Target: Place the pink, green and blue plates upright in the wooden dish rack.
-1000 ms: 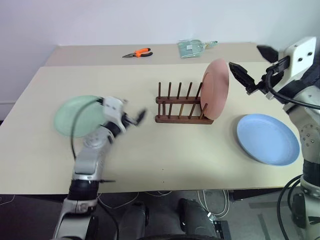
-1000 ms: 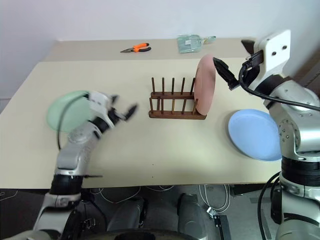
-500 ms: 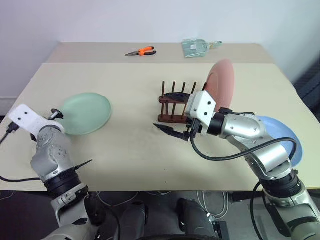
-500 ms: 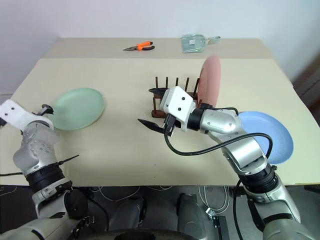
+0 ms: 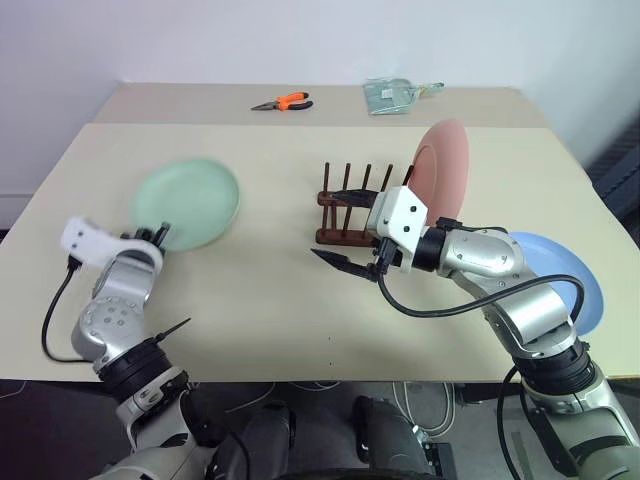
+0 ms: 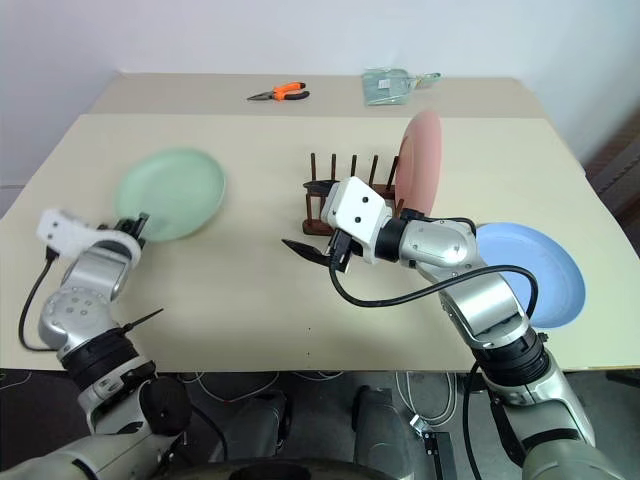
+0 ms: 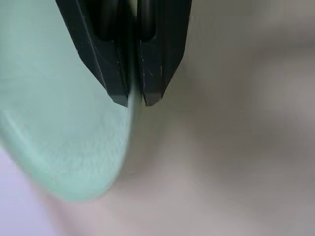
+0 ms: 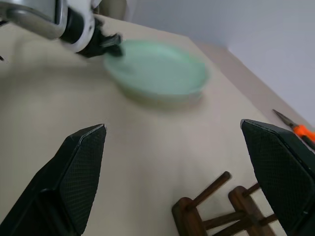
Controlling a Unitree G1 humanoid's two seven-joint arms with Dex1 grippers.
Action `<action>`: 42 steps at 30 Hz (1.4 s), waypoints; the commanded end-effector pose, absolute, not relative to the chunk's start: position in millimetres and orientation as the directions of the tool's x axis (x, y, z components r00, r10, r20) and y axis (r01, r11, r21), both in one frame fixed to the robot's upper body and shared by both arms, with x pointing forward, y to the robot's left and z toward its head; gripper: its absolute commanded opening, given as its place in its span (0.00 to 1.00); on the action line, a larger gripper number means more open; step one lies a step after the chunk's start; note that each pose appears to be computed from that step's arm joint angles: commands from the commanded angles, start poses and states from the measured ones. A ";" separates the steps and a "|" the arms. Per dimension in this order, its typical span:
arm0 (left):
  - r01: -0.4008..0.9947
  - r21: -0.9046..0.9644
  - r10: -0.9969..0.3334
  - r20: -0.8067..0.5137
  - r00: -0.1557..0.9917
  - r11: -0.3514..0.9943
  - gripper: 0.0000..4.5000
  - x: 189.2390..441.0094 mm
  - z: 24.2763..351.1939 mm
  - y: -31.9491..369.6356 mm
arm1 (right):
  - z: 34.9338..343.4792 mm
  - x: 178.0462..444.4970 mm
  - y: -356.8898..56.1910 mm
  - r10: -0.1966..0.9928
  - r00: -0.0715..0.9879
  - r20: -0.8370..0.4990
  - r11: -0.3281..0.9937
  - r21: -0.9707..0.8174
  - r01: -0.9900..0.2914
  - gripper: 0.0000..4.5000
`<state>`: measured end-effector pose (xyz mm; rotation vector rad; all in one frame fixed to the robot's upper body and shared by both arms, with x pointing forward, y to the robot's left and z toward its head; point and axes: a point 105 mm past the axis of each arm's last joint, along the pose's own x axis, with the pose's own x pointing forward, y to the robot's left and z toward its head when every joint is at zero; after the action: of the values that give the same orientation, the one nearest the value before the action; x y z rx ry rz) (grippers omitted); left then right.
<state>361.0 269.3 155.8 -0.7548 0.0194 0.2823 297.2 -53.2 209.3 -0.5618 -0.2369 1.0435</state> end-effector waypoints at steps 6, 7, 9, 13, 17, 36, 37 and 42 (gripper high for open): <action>0.218 -0.372 -0.101 0.310 0.945 0.902 0.01 363.9 268.7 178.2 | 245.8 318.0 -39.3 0.834 0.552 -0.006 0.271 -0.867 -0.419 1.00; 0.257 -0.341 -0.145 0.319 0.937 0.904 0.01 362.8 273.9 164.9 | 245.7 323.7 -37.9 0.825 0.566 -0.004 0.247 -0.897 -0.367 1.00; 0.311 -0.302 -0.206 0.333 0.920 0.901 0.01 360.2 280.8 147.0 | 244.2 331.0 -35.9 0.816 0.578 0.002 0.221 -0.925 -0.309 1.00; 0.398 -0.264 -0.294 0.356 0.887 0.878 0.00 351.5 289.8 122.4 | 233.0 343.2 -37.4 0.792 0.610 -0.018 0.160 -0.959 -0.235 0.94; 0.400 -0.284 -0.297 0.342 0.892 0.872 0.00 351.0 286.5 119.4 | 226.7 346.1 -39.8 0.781 0.624 -0.026 0.153 -0.961 -0.231 0.58; 0.362 0.065 -0.366 0.241 0.899 0.930 0.81 347.0 215.2 162.0 | 276.1 316.8 -86.3 0.617 0.679 0.398 0.778 -0.176 -0.604 0.00; 0.442 0.074 -0.448 0.191 0.874 0.894 0.81 339.5 198.4 148.9 | 276.0 317.1 -89.4 0.591 0.695 0.409 0.784 -0.087 -0.615 0.00; 0.672 0.029 -0.672 0.059 0.738 0.740 0.81 306.1 151.9 109.4 | 272.4 320.3 -97.2 0.514 0.755 0.406 0.770 0.169 -0.615 0.00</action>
<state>315.6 120.4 132.9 -0.0137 0.0133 -0.6594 328.3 -94.9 257.9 0.2556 -0.3065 0.6244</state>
